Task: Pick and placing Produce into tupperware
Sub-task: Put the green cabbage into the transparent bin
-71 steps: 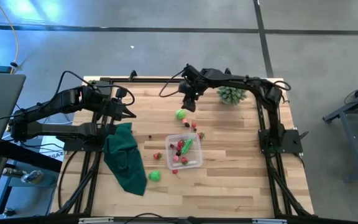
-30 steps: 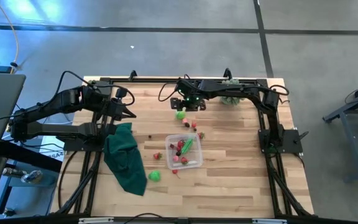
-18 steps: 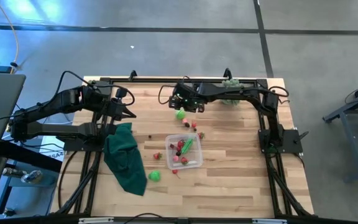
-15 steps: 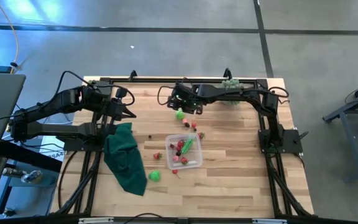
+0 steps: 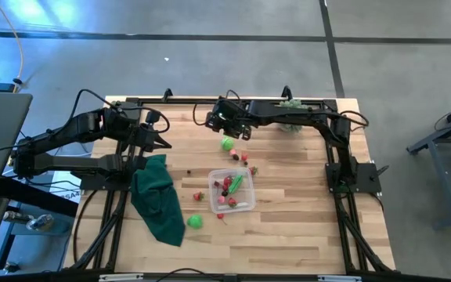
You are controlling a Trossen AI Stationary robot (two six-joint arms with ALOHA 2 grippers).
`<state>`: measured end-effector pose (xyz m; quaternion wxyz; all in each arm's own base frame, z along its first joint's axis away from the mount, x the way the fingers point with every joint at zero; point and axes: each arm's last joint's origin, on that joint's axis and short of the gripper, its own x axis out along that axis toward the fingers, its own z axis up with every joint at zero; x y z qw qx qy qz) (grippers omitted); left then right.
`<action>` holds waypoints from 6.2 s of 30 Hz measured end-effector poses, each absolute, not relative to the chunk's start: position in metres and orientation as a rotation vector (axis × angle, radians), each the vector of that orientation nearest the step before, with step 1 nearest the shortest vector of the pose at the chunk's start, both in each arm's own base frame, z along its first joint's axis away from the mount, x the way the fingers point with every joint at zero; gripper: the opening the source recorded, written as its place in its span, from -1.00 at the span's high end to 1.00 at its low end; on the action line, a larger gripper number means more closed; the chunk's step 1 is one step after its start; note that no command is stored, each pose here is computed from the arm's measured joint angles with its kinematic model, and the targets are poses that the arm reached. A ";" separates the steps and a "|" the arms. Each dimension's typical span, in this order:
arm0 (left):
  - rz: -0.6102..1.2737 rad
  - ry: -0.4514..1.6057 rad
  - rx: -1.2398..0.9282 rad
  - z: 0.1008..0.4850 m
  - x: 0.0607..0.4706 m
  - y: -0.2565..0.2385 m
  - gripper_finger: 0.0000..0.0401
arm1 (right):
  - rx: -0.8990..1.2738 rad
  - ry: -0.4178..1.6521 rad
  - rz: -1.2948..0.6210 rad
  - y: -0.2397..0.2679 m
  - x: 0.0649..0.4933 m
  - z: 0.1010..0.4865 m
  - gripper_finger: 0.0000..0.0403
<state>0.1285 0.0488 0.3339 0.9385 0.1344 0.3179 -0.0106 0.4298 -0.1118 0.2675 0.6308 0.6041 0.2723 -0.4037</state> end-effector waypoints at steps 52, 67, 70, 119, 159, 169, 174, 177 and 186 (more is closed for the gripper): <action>-0.022 0.649 0.275 0.334 0.129 0.049 1.00 | 1.326 1.064 -1.171 -0.136 0.462 0.200 -0.49; -0.022 0.650 0.275 0.334 0.129 0.049 1.00 | 1.361 1.098 -1.170 -0.142 0.469 0.172 -0.61; -0.022 0.650 0.274 0.334 0.129 0.049 1.00 | 1.367 1.114 -1.178 -0.144 0.470 0.166 -0.61; -0.022 0.650 0.274 0.334 0.129 0.049 1.00 | 1.396 1.033 -1.277 -0.148 0.472 0.157 -0.46; -0.022 0.650 0.274 0.334 0.129 0.049 1.00 | 1.335 1.046 -1.208 -0.140 0.477 0.163 -0.15; -0.022 0.649 0.274 0.334 0.129 0.049 1.00 | 1.178 1.025 -1.157 -0.132 0.474 0.203 -0.15; -0.022 0.649 0.275 0.334 0.129 0.049 1.00 | 1.065 1.070 -1.086 -0.124 0.465 0.227 -0.15; -0.022 0.649 0.274 0.334 0.129 0.049 1.00 | 0.955 1.099 -1.031 -0.115 0.458 0.245 -0.15; -0.022 0.649 0.275 0.334 0.129 0.049 1.00 | 0.669 1.094 -0.835 -0.073 0.447 0.293 -0.15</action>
